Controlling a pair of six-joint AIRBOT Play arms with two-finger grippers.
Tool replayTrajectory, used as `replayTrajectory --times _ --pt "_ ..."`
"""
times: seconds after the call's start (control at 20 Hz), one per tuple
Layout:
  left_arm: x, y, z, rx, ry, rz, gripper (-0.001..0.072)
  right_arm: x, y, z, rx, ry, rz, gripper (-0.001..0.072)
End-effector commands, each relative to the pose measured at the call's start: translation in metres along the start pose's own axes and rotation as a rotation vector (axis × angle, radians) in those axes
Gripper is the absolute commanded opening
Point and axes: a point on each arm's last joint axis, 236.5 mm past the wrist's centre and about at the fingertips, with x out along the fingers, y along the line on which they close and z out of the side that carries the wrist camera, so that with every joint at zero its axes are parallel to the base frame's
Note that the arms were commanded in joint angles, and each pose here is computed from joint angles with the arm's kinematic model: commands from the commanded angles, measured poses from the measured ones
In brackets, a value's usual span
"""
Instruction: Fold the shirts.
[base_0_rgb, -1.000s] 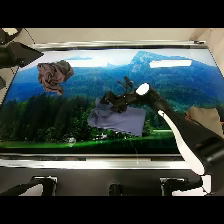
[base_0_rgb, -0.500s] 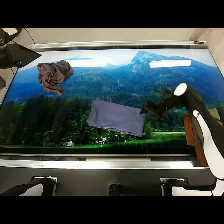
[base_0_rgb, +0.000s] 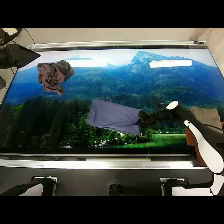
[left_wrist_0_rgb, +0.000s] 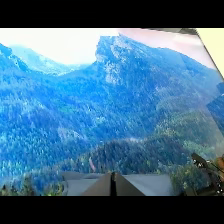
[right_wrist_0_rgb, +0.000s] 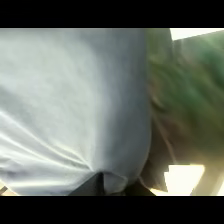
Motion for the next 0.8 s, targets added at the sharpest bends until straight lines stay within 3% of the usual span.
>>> replayTrajectory --times 0.0,0.2,0.35,0.55,0.75 --pt "0.000 0.000 0.000 0.000 -0.001 0.000 0.0023 -0.028 0.044 0.025 -0.128 -0.102 0.131 0.0057" --pt "0.001 0.001 0.000 0.000 0.000 0.001 0.0023 -0.178 0.061 0.084 -0.141 -0.373 0.162 0.0056" --pt "0.001 0.001 0.000 0.002 0.001 0.001 0.0023 -0.288 0.021 0.096 -0.088 -0.530 0.027 0.0056" --pt "0.001 0.001 0.000 0.023 0.001 0.001 0.0023 -0.379 -0.034 0.080 -0.006 -0.631 -0.131 0.0056" --pt "0.001 0.001 0.000 0.026 0.002 -0.001 0.0023 -0.447 -0.070 0.091 0.166 -0.843 -0.128 0.0056"
